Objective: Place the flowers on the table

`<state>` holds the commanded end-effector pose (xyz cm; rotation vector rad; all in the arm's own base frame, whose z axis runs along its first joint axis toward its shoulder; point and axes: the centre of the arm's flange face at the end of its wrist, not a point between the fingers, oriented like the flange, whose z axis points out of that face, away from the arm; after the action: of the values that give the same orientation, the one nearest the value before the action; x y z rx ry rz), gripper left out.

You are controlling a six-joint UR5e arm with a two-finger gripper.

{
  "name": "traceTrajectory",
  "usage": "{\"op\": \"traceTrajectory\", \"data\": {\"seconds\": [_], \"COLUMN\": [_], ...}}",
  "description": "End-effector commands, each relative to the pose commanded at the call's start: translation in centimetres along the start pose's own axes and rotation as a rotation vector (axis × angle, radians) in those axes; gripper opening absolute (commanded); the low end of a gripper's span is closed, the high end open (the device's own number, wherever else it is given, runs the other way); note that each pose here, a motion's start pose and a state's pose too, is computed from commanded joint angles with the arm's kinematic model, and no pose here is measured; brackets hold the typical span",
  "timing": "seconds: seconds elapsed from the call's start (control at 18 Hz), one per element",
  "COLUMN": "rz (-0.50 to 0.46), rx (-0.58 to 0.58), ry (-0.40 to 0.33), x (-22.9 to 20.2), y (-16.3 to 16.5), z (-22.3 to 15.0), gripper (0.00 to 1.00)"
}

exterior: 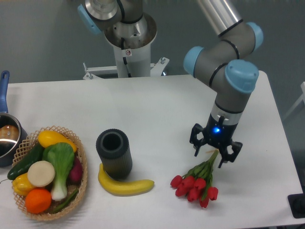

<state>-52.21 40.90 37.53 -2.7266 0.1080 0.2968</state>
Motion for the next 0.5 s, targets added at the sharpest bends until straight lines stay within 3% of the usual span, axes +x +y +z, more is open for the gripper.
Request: {"op": "traceTrajectory", "data": {"seconds": [0.22,0.5], "rz": [-0.025,0.134], "rx": [-0.059,-0.173], "ry": [-0.077,-0.008], "x": [-1.5,-1.4], "y": [2.0,6.2], "z": [-5.2,-11.3], "gripper": [1.0,1.0]}}
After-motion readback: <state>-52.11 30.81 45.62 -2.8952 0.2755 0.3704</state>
